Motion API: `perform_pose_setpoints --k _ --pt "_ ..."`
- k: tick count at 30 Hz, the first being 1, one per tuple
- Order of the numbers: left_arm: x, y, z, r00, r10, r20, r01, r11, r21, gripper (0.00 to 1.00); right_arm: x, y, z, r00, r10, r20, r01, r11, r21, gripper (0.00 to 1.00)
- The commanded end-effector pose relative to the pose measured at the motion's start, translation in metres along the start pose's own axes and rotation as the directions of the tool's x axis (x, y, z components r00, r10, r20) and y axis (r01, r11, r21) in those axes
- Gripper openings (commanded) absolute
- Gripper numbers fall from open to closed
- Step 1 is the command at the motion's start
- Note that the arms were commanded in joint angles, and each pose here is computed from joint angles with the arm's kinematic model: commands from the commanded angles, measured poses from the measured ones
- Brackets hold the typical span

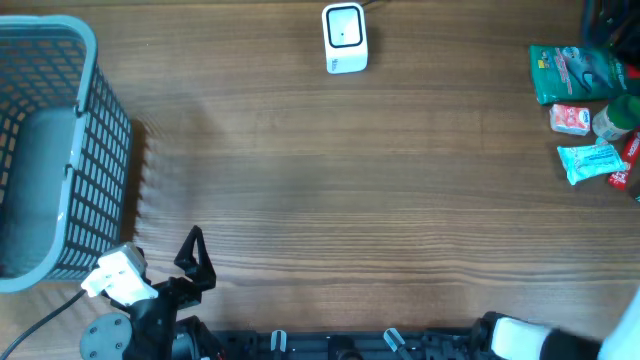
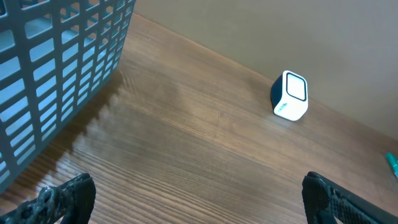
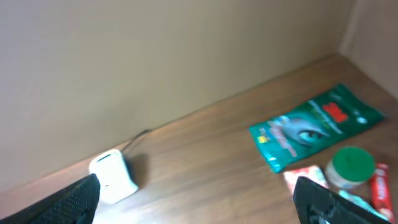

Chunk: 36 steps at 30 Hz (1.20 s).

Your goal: Scan the item barcode

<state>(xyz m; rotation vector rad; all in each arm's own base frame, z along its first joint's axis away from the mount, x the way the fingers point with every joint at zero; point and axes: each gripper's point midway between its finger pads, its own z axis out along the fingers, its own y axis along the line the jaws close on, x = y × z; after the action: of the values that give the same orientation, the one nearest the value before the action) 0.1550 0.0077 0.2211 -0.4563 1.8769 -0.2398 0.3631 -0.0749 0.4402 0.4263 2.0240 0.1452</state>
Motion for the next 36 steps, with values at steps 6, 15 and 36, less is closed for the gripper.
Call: perform_pose_setpoints --k 6,15,36 --pt "0.0 -0.001 0.0 1.0 -0.006 -0.001 0.006 1.0 0.006 1.0 0.046 0.013 -0.07 0.995 0.01 -0.1 -0.012 1.0 -0.017 1.0" --pt "0.0 -0.001 0.0 1.0 -0.006 -0.001 0.006 1.0 0.006 1.0 0.051 0.009 -0.048 0.989 0.016 -0.147 -0.017 1.0 -0.005 1.0" --pt "0.0 -0.001 0.0 1.0 -0.006 -0.002 0.006 1.0 0.006 1.0 0.12 0.064 -0.049 0.818 -0.331 0.47 0.46 0.867 -0.191 1.0"
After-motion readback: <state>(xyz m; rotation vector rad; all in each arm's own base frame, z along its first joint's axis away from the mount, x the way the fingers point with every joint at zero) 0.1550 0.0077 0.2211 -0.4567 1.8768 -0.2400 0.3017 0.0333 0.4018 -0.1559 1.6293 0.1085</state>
